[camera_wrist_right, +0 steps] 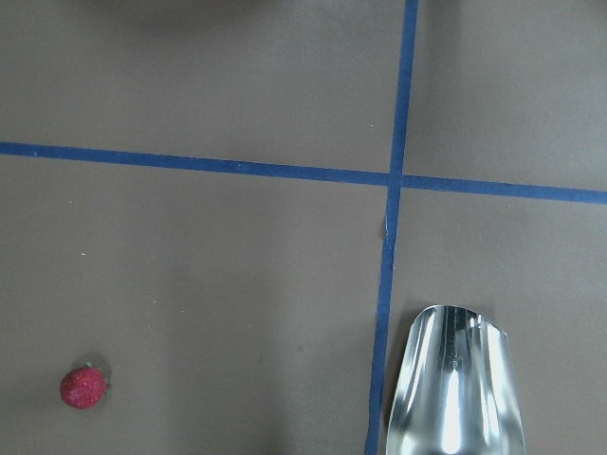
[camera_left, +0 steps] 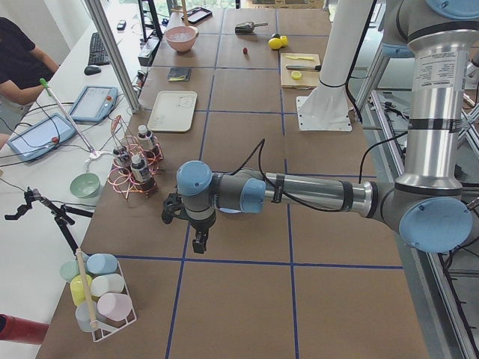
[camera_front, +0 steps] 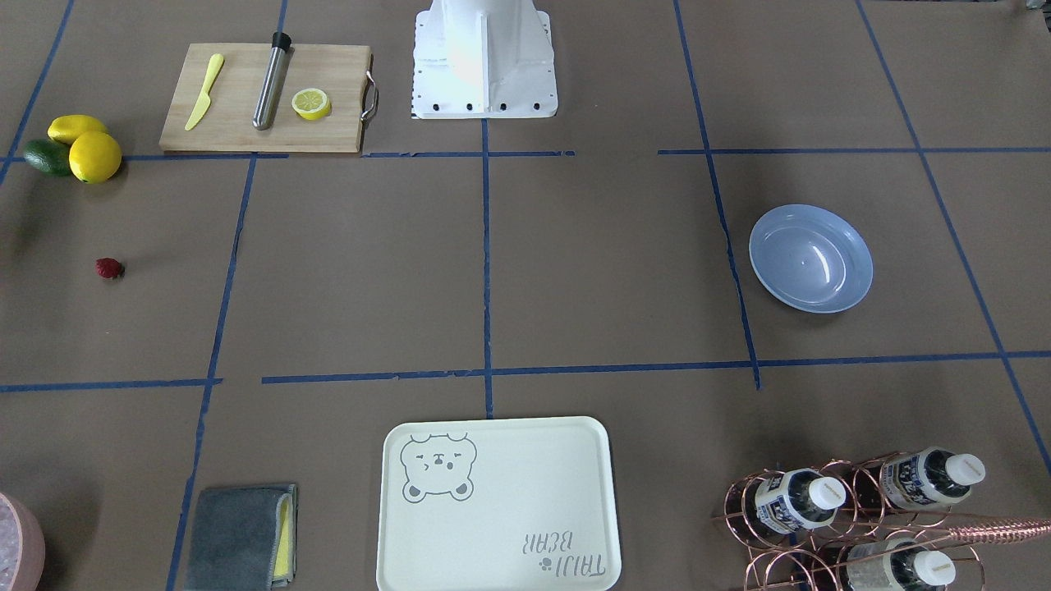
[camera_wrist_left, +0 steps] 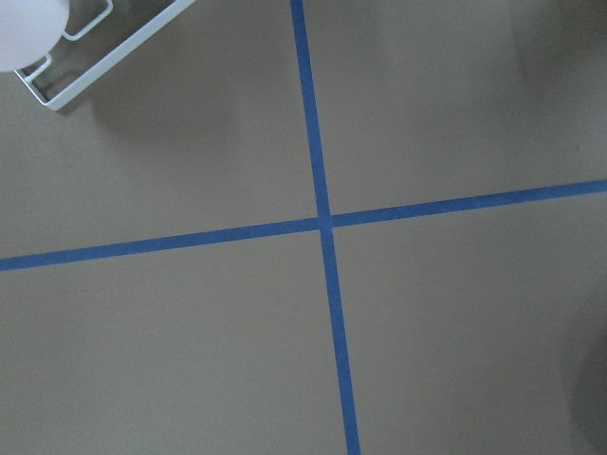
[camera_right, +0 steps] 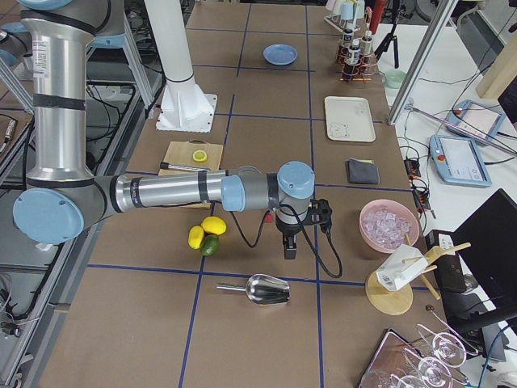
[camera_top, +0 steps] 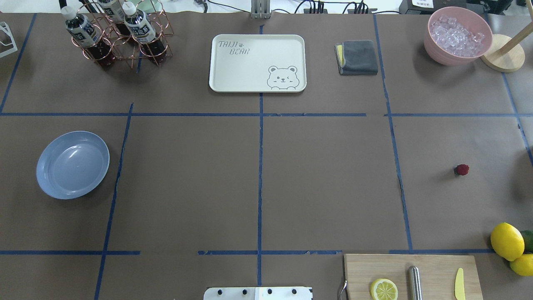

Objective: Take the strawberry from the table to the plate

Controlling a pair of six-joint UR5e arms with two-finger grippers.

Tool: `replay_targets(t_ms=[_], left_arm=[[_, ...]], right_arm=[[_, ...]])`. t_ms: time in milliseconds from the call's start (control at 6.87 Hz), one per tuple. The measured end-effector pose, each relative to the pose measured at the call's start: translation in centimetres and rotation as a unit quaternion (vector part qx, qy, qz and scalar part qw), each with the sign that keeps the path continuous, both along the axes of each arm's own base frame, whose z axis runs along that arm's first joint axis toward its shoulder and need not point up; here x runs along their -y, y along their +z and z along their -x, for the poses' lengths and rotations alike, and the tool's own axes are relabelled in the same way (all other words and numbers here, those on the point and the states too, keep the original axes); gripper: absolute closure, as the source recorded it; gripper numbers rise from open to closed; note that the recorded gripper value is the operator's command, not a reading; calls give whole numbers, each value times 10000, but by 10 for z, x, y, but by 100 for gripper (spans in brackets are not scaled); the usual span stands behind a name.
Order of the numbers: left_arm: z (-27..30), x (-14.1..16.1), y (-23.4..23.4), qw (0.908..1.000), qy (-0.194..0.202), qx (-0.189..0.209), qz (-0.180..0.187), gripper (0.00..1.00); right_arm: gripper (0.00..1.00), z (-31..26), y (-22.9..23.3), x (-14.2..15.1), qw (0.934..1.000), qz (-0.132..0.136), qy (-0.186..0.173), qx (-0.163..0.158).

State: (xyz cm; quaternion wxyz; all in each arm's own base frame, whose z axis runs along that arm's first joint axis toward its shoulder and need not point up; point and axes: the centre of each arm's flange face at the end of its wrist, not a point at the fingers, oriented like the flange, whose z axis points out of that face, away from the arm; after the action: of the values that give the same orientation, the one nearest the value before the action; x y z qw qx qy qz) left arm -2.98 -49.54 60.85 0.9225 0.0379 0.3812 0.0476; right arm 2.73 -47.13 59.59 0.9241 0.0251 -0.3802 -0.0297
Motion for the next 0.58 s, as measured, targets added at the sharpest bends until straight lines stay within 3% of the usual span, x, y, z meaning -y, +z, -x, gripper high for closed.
replay_targets(t_ms=[583], left_arm=[[-15,1,-12,9990,290,-98,-311,0]], right_arm=[[0,2,-7,2,9999,-133,15,21]])
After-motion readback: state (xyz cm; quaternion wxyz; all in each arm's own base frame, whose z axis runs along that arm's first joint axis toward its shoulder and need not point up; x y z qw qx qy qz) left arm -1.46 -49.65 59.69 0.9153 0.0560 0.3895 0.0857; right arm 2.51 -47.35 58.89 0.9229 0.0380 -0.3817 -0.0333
